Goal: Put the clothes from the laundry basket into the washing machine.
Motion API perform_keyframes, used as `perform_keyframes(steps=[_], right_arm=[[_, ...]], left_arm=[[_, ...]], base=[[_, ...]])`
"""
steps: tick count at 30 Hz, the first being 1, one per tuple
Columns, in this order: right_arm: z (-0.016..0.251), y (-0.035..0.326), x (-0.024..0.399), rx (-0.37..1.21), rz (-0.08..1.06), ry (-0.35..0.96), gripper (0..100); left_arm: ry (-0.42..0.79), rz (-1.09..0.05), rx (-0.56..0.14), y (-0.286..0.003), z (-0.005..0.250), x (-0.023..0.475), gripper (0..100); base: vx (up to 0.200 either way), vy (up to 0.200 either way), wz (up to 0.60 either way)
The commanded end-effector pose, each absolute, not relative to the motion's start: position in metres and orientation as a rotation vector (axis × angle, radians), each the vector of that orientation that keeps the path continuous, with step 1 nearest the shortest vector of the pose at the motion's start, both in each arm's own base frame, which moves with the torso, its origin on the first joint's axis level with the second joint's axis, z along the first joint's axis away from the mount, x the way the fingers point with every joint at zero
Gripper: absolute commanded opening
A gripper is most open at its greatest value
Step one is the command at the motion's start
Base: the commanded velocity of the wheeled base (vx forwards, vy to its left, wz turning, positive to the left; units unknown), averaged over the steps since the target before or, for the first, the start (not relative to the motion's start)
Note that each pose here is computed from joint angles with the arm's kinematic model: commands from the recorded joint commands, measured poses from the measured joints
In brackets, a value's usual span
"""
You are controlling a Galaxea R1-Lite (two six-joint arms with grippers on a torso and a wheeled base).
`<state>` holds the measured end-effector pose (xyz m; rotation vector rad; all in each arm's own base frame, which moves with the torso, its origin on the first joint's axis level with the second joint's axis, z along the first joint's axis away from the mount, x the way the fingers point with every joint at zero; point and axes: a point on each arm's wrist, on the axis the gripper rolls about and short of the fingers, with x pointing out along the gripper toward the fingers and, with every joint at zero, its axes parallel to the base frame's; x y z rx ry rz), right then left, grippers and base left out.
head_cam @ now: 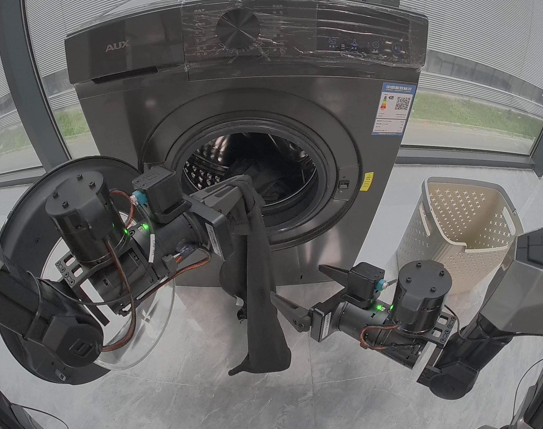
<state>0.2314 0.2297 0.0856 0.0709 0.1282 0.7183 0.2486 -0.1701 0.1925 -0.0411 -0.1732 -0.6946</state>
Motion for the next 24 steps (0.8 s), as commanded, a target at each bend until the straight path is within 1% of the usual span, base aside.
perform_keyframes(steps=[1, 8, 16, 19, 23, 24], right_arm=[[0.075, 0.236, 0.237, 0.063, 0.718, 0.144, 100], [0.086, 0.252, 0.253, 0.086, 0.737, 0.062, 100], [0.086, 0.263, 0.241, 0.084, 0.83, 0.053, 100], [0.086, 0.267, 0.242, 0.084, 0.824, 0.049, 100], [0.082, 0.271, 0.262, 0.087, 0.759, 0.033, 100], [0.082, 0.271, 0.263, 0.088, 0.757, 0.033, 100]], left_arm=[[-0.164, -0.702, -0.04, -0.173, 0.19, 0.248, 0], [-0.123, -0.709, -0.028, -0.179, 0.178, 0.25, 0], [-0.119, -0.698, -0.024, -0.181, 0.176, 0.253, 0], [-0.123, -0.697, -0.024, -0.182, 0.176, 0.254, 0], [-0.13, -0.679, -0.026, -0.183, 0.178, 0.254, 0], [-0.128, -0.679, -0.025, -0.183, 0.178, 0.254, 0]], base=[[0.0, 0.0, 0.0], [0.0, 0.0, 0.0], [0.0, 0.0, 0.0], [0.0, 0.0, 0.0], [0.0, 0.0, 0.0], [0.0, 0.0, 0.0]])
